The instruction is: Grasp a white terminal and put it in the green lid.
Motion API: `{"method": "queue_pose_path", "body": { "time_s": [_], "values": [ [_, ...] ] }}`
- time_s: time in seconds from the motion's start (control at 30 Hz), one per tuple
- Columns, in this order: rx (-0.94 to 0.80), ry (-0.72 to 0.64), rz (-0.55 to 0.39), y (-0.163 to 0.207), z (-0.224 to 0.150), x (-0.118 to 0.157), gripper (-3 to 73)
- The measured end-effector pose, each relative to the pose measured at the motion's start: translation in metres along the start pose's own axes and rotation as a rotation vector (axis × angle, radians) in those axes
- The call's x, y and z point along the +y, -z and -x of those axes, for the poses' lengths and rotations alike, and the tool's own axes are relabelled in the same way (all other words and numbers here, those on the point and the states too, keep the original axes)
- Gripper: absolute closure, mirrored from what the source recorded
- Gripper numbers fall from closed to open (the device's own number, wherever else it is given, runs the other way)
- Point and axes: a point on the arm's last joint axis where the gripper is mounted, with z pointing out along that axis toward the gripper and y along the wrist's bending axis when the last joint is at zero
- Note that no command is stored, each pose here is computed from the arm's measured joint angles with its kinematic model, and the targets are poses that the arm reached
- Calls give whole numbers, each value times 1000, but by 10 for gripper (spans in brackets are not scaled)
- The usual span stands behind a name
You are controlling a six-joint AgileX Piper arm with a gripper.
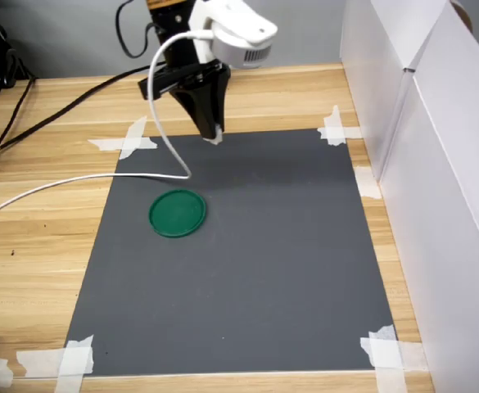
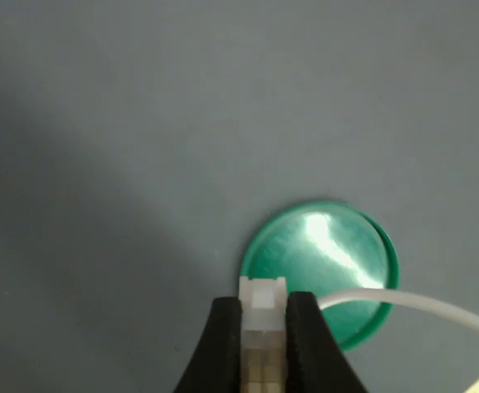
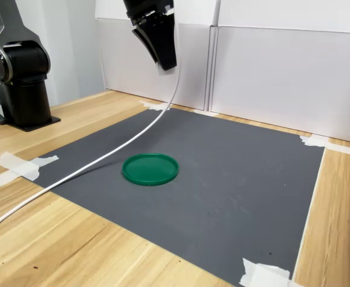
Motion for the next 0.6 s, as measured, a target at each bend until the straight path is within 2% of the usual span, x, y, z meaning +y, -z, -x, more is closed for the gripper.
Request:
{"method": "queue_pose_path", "body": {
  "time_s": [0.2, 0.47, 0.6],
  "values": [
    [49, -48, 4, -18, -16, -15, 605],
    [101, -80, -61, -43, -44, -37, 605],
    [125, -86, -66, -54, -55, -47, 605]
  ]
}}
